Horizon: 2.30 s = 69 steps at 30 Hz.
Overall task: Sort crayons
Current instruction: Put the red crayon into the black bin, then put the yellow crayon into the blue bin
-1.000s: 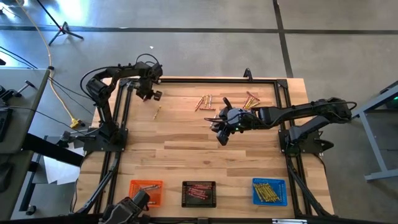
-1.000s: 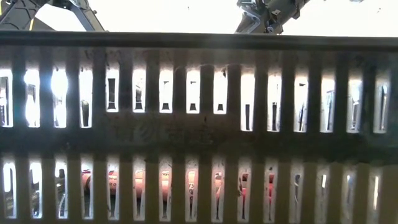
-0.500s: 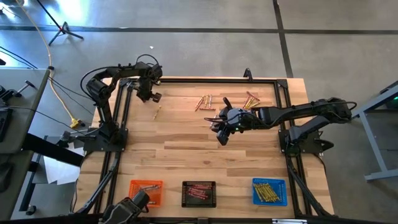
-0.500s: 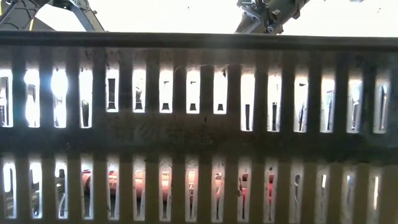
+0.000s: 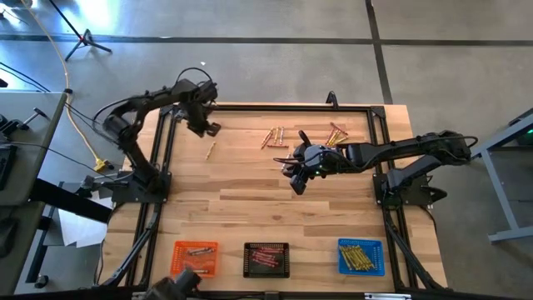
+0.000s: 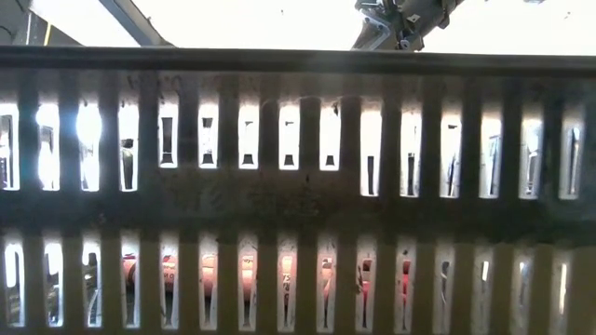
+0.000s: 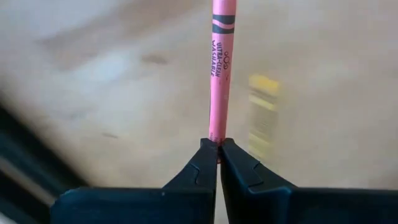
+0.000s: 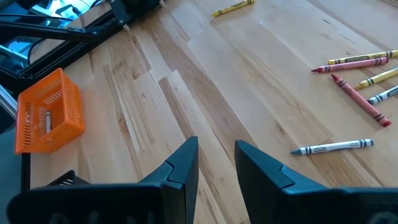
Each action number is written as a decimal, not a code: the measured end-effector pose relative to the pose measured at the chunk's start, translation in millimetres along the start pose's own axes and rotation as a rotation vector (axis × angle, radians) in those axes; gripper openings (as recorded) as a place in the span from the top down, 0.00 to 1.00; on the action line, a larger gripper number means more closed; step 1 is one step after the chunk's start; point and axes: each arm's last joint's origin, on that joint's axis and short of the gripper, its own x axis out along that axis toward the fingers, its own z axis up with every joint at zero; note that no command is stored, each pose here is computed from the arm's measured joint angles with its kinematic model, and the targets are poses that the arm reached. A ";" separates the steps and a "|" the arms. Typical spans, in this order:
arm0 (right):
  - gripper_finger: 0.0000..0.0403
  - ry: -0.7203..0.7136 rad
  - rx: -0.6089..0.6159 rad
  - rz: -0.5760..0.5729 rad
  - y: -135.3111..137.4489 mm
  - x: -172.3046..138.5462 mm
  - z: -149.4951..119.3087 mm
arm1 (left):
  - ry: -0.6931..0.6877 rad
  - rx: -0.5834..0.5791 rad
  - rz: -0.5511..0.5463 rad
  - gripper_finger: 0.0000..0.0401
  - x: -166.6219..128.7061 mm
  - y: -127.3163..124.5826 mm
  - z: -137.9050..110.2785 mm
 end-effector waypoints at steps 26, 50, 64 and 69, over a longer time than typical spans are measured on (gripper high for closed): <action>0.78 0.039 -0.044 -0.022 -4.0 0.2 -2.4 | -0.483 1.234 -0.433 1.00 -35.4 -249.4 -263.8; 0.78 0.162 0.106 -0.098 -5.4 -2.4 -18.3 | -0.704 1.358 -0.594 0.98 46.9 -330.8 -311.6; 0.78 0.237 0.136 -0.144 -3.9 -4.4 -29.7 | -0.584 1.278 -0.687 0.74 46.5 -331.1 -315.2; 0.78 0.233 0.186 -0.150 -3.9 -4.4 -29.6 | -0.563 1.320 -0.552 0.73 35.2 -318.7 -300.5</action>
